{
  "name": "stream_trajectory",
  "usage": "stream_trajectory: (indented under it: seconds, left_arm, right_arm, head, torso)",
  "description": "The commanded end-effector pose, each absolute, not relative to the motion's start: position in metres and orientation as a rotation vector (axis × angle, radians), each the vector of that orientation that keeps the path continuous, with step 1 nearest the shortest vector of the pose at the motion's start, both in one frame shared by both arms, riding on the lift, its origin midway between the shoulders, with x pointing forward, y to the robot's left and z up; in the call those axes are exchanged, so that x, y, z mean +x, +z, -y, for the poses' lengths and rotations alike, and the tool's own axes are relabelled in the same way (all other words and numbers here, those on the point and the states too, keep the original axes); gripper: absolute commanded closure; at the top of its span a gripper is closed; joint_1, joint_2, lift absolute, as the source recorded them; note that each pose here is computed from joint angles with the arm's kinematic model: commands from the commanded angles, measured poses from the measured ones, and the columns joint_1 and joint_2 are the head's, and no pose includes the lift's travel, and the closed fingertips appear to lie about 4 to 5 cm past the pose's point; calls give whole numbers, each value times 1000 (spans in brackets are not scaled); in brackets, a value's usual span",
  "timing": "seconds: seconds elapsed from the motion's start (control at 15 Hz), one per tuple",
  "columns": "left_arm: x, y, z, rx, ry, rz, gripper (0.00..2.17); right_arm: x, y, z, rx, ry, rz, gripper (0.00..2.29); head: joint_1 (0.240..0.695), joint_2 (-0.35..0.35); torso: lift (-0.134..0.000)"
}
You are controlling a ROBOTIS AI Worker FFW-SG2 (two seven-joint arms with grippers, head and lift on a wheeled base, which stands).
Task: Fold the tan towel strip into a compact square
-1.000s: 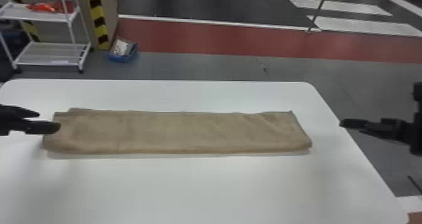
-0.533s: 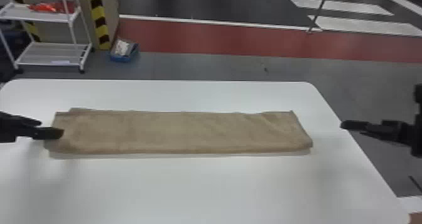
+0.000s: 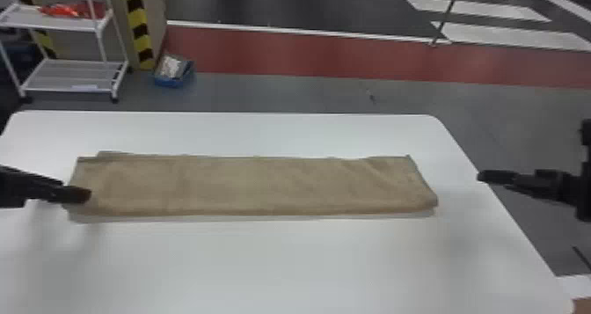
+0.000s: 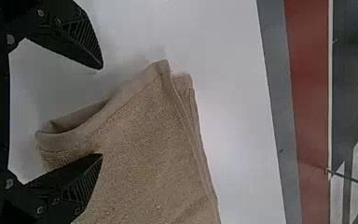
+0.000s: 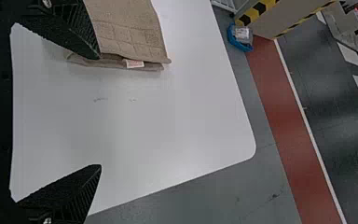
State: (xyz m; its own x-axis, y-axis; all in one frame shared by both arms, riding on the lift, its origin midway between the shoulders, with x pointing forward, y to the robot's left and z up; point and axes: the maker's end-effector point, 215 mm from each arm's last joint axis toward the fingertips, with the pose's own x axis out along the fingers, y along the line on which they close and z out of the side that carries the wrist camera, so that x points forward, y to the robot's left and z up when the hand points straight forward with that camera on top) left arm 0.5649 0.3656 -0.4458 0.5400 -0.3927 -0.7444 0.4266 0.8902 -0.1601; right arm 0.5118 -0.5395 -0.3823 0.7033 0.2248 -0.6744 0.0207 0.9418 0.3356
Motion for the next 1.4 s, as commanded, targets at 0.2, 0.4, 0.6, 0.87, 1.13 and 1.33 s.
stream_trajectory:
  seconds: [0.2,0.4,0.6,0.87,1.13,1.33]
  left_arm:
    - [563,-443,-355,20,-518,-883,549]
    - [561,-442,-352,8,-537,-885,1376]
    - [557,-440,-346,3,-575,-895,1794]
    - [550,-428,-346,-11,-628,-890,2138]
    - [541,-394,-386,-13,-653,-856,2138]
    - [535,-369,-437,42,-606,-850,2138]
  right_arm:
    - [511,-383,540,331,116,-787,43]
    - [512,-383,541,328,115,-786,43]
    - [508,-385,543,332,110,-787,43]
    - [506,-385,547,337,104,-788,43]
    - [506,-383,548,336,104,-786,43]
    - [505,-384,547,341,107,-785,43]
  head:
    - [695,-180]
    - [695,-189]
    - [695,-193]
    - [695,-207]
    - [695,-203]
    - [695,-171]
  torso:
    - [-128]
    - [-128]
    - [-128]
    - [-128]
    - [-128]
    - [-128]
